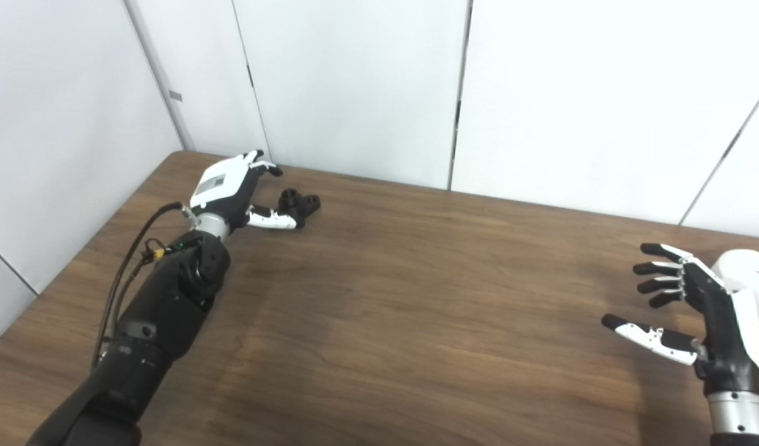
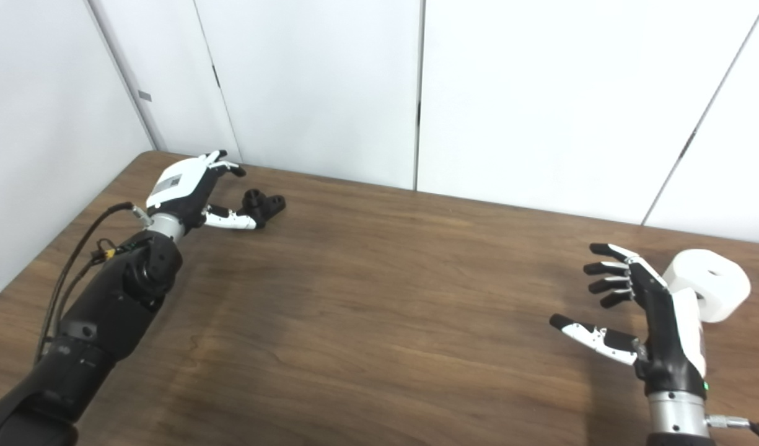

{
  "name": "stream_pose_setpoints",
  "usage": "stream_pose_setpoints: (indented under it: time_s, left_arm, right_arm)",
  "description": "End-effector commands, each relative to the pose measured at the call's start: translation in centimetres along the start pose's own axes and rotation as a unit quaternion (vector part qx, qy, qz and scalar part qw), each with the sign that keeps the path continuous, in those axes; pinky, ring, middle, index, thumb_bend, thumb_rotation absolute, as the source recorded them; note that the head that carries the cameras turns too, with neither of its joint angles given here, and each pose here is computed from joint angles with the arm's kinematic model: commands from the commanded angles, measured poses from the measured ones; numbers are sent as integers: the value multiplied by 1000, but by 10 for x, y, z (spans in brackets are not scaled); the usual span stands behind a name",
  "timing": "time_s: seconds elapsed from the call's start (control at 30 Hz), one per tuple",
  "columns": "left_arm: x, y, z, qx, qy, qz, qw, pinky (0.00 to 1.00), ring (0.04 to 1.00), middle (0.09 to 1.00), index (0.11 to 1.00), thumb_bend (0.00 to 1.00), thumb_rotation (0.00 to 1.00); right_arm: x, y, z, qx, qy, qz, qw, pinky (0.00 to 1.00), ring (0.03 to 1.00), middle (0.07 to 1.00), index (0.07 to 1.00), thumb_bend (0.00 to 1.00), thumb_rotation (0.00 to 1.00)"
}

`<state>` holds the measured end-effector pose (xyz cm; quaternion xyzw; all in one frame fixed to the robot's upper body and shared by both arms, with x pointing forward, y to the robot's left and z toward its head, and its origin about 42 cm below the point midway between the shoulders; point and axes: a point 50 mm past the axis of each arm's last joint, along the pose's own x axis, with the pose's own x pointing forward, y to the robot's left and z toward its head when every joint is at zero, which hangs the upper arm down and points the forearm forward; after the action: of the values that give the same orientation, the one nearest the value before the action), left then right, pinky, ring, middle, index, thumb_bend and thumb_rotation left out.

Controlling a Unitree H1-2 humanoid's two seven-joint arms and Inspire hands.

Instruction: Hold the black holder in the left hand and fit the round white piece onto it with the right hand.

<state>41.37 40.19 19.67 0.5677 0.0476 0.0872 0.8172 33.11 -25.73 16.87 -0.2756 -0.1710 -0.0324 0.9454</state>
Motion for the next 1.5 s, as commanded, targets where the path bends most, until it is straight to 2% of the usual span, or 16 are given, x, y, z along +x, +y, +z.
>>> stream_pose_setpoints:
  time_s: [0.0, 0.27, 0.43, 0.9, 1.2, 1.47]
  left_arm:
    - [13, 31, 7, 20, -20, 53, 998, 862, 1000, 976, 780, 1000, 380]
    - [16, 26, 6, 30, -12, 54, 998, 854, 1000, 969, 777, 1000, 361]
    - [18, 24, 5, 42, -9, 53, 998, 863, 1000, 968, 779, 1000, 359]
    - [26, 11, 4, 21, -9, 47, 999, 848, 990, 954, 765, 997, 338]
    - [34, 0, -3, 13, -4, 36, 999, 819, 964, 931, 748, 952, 345]
    - [44, -6, -3, -10, 8, 16, 1000, 840, 956, 925, 737, 908, 376]
  right_arm:
    - [11, -13, 14, -9, -31, -15, 999, 438, 555, 638, 734, 642, 8]
    - [10, -13, 14, -10, -32, -12, 999, 440, 555, 641, 735, 637, 45]
    - [10, -14, 14, -11, -34, -11, 999, 440, 556, 640, 735, 640, 29]
    - [9, -20, 13, -18, -34, -9, 999, 440, 554, 637, 735, 636, 15]
    - [7, -21, 13, -23, -32, -5, 999, 451, 565, 647, 707, 625, 5]
    - [6, -22, 15, -18, -28, -16, 999, 443, 550, 634, 741, 634, 9]
